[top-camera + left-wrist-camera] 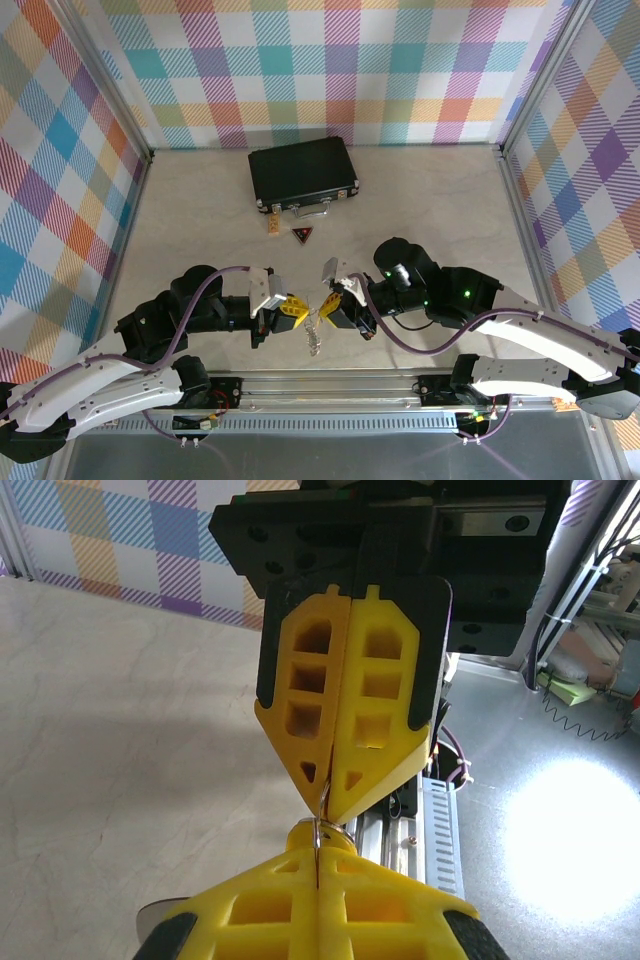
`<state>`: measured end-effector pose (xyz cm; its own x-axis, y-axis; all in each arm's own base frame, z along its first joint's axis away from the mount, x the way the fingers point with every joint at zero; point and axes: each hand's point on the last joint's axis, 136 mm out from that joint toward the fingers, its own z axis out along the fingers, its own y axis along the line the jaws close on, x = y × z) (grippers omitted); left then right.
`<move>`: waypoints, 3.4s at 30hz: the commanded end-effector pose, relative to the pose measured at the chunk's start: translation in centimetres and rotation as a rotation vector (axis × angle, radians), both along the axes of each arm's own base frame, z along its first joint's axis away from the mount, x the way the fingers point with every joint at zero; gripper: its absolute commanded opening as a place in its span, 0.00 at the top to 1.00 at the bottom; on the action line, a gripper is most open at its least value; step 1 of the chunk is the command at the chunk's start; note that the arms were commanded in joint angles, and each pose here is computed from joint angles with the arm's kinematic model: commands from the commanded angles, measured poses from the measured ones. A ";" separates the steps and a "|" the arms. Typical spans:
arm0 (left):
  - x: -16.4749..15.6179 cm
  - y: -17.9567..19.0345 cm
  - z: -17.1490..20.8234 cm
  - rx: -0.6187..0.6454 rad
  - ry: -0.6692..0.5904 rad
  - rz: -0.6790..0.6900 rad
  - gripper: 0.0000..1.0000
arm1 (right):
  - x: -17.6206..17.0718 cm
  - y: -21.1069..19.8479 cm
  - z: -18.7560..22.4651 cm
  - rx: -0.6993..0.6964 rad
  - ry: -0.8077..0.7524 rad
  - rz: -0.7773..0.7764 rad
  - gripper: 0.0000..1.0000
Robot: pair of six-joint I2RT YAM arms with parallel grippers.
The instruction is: Put the keys on the keyring
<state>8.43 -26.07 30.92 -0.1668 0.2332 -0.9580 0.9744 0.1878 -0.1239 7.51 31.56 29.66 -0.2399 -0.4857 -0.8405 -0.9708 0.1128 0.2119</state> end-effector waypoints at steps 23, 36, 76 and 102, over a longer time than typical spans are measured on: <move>0.1 -0.3 0.9 -0.049 -0.010 0.009 1.00 | -0.3 1.5 1.6 0.086 0.016 0.027 1.00; 0.3 -0.2 0.8 -0.037 -0.010 0.017 1.00 | -1.1 1.4 1.3 0.066 -0.003 0.071 1.00; 1.5 -0.8 0.1 -0.013 0.037 0.075 1.00 | 0.0 1.1 0.0 -0.005 -0.256 -0.016 1.00; 3.4 -0.6 0.8 -0.086 0.030 0.186 1.00 | 1.0 0.9 -0.2 0.003 -0.353 -0.081 1.00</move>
